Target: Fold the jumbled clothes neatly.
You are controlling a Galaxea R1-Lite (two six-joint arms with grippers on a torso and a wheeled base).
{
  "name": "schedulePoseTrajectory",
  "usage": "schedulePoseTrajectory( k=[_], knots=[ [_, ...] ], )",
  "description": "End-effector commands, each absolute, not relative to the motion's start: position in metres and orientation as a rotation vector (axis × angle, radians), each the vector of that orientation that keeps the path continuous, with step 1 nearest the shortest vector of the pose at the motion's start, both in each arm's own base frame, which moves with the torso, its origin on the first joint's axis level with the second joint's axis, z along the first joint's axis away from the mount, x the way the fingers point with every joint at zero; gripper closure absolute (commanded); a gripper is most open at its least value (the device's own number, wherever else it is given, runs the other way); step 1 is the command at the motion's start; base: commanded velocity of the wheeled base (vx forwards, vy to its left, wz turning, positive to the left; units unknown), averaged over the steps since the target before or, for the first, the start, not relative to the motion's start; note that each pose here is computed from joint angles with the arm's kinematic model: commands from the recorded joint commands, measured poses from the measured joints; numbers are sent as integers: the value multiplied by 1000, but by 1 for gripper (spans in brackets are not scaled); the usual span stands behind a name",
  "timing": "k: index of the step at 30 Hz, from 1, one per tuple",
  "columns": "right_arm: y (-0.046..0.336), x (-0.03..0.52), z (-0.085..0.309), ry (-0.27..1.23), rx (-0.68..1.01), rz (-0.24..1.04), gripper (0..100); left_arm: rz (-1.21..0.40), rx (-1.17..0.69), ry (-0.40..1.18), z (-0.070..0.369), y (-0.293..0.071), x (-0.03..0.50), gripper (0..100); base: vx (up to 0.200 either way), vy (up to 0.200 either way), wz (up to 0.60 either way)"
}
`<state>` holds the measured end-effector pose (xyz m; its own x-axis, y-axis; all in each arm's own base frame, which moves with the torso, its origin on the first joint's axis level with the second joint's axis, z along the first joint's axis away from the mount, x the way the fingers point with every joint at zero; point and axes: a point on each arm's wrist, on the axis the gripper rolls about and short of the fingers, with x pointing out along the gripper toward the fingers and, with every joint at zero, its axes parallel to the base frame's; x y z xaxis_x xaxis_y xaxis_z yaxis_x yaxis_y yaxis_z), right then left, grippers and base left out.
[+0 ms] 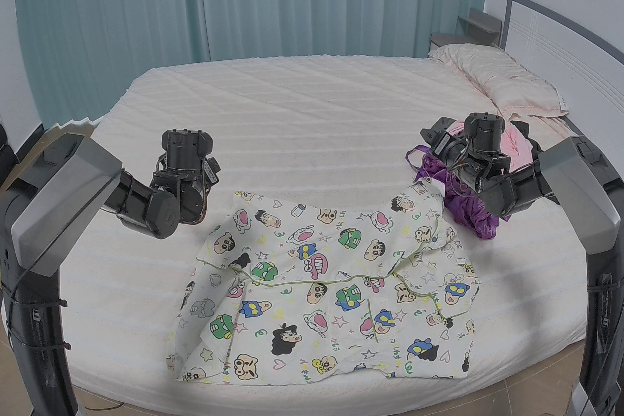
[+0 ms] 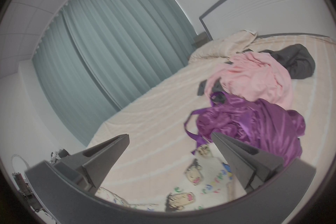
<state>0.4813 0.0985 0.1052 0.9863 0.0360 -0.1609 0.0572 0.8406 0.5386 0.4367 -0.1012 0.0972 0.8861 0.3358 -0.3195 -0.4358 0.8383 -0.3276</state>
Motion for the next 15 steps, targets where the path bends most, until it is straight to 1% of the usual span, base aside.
schedulePoseTrajectory(
  k=[1, 6, 7, 8, 9, 10, 11, 12, 15],
  knots=[
    [69, 472, 105, 228, 565, -73, 0, 399, -435, 254, 121, -98, 404, 0, 0, 0, 0],
    [47, 435, 104, 342, 576, -29, 0, 336, -455, 296, 133, -100, 364, 0, 0, 0, 0],
    [35, 418, 101, 395, 585, -14, 0, 303, -472, 310, 138, -103, 345, 0, 0, 0, 0],
    [34, 417, 100, 402, 586, -14, 0, 300, -475, 310, 139, -103, 344, 0, 0, 0, 0],
    [24, 397, 93, 464, 591, -7, 0, 268, -486, 327, 143, -107, 324, 0, 0, 0, 0],
    [23, 395, 92, 471, 591, -7, 0, 265, -485, 327, 144, -108, 322, 0, 0, 0, 0],
    [16, 377, 84, 528, 600, -4, 0, 237, -479, 343, 146, -111, 303, 0, 0, 0, 0],
    [16, 377, 84, 528, 600, -4, 0, 237, -479, 343, 146, -111, 303, 0, 0, 0, 0],
    [8, 346, 62, 613, 623, 8, 0, 208, -478, 388, 140, -112, 273, 0, 0, 0, 0]
  ],
)
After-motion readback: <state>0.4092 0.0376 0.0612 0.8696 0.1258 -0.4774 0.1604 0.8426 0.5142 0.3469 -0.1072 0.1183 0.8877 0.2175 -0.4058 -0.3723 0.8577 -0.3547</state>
